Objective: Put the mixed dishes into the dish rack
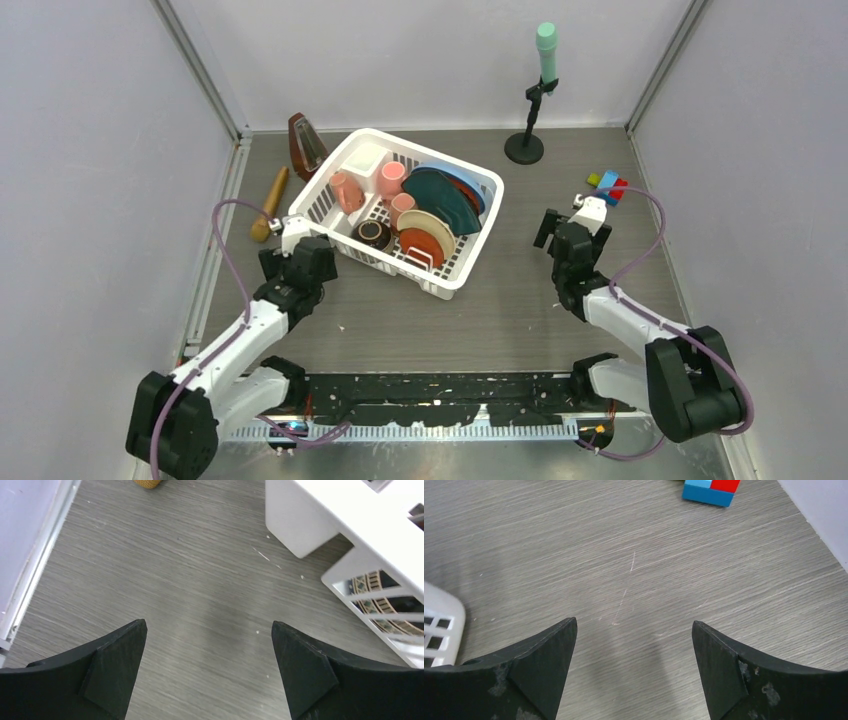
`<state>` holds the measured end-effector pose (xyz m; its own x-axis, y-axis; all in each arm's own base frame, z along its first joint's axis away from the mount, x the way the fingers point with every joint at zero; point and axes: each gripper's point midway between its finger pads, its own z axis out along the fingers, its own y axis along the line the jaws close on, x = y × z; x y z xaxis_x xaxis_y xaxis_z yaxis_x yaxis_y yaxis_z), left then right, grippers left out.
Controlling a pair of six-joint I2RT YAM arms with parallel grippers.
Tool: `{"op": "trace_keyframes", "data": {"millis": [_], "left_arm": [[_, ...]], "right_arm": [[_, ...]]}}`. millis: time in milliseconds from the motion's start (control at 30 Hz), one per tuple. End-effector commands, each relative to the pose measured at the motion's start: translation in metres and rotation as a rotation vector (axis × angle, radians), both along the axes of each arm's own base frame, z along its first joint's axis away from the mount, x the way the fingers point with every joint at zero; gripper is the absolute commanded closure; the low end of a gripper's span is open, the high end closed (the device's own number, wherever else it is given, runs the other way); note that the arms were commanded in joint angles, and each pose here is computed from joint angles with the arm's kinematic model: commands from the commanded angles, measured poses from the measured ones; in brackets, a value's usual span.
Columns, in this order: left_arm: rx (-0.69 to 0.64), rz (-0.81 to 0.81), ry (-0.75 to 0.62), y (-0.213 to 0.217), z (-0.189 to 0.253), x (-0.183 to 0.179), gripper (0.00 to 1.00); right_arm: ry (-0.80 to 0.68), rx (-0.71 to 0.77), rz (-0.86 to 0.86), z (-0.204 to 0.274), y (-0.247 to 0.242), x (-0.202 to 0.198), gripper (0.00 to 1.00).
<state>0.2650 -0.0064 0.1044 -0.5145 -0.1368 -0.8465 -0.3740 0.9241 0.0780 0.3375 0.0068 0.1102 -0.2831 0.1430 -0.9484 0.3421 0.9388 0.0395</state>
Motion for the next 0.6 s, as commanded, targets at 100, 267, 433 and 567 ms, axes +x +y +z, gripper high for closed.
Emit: {"op": "trace_keyframes", "data": {"millis": [100, 267, 433, 567], "left_arm": [[0.157, 0.007, -0.242, 0.011, 0.036, 0.052, 0.04], [0.071, -0.137, -0.364, 0.015, 0.006, 0.061, 0.04], [0.104, -0.152, -0.332, 0.014, 0.001, 0.088, 0.04], [0.076, -0.194, -0.332, 0.016, -0.001, 0.101, 0.04]], "right_arm": [[-0.159, 0.047, 0.049, 0.033, -0.015, 0.032, 0.09], [-0.114, 0.056, 0.014, -0.004, -0.038, 0.029, 0.1], [-0.125, 0.035, -0.001, -0.009, -0.045, 0.033, 0.11], [-0.134, 0.029, -0.053, -0.022, -0.058, 0.037, 0.11]]}}
